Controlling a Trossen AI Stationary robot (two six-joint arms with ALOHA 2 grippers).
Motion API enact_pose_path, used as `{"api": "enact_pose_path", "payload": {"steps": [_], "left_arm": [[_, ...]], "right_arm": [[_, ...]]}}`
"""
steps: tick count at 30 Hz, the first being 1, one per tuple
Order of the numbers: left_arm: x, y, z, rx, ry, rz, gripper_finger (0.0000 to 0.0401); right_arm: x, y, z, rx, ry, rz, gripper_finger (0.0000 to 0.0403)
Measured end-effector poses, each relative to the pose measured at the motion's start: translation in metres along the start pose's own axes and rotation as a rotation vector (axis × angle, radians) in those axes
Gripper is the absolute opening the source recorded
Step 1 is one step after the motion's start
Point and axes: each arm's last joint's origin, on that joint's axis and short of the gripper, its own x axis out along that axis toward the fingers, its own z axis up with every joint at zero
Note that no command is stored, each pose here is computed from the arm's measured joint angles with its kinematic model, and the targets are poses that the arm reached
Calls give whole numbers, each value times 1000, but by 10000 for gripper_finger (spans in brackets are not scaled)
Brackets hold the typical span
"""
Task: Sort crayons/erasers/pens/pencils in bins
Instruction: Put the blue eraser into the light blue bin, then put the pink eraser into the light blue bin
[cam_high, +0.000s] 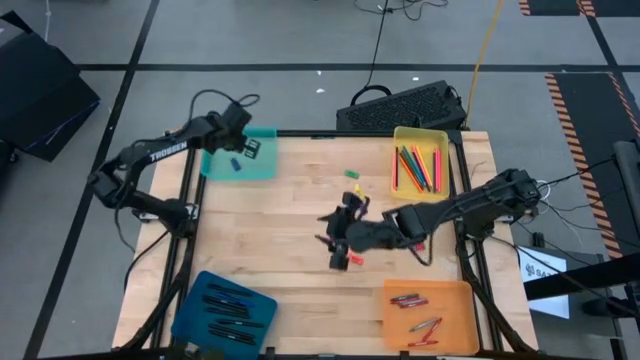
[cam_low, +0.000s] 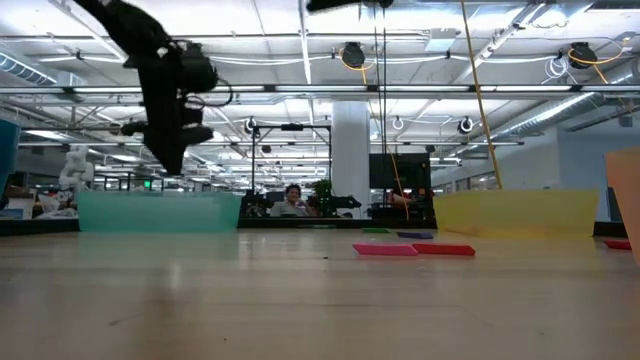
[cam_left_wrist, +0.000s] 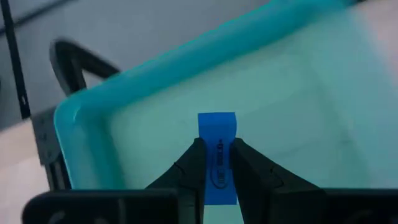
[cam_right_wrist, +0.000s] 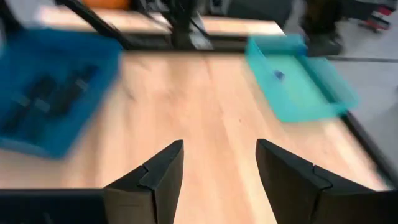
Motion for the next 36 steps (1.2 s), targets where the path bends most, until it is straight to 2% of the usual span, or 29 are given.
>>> {"api": "enact_pose_path", "payload": {"steps": [7, 10, 14, 18, 22, 26, 30, 33, 36], "left_arm": [[46, 34, 3, -108, 114, 57, 65], [61, 41, 2, -144, 163, 57, 65], [69, 43, 4, -162, 164, 45, 81], [68, 47, 7, -190, 192, -29, 138], [48, 51, 9, -194, 267, -115, 210], [10, 47, 5, -142, 234, -170, 256], [-30, 40, -3, -100, 141, -200, 272], [-56, 37, -10, -92, 68, -233, 273], [-78, 35, -18, -85, 0, -269, 273]], "right_arm": [[38, -49, -4, -133, 97, 55, 211], [63, -61, -16, -151, 167, 93, 229], [92, -58, -37, -142, 259, 172, 259], [108, -42, -58, -178, 348, 209, 287], [108, -29, -71, -172, 445, 221, 298], [102, -15, -91, -123, 517, 221, 296], [94, 3, -118, -100, 609, 222, 287], [85, 19, -125, -130, 617, 247, 279], [80, 31, -125, -90, 598, 231, 271]]}}
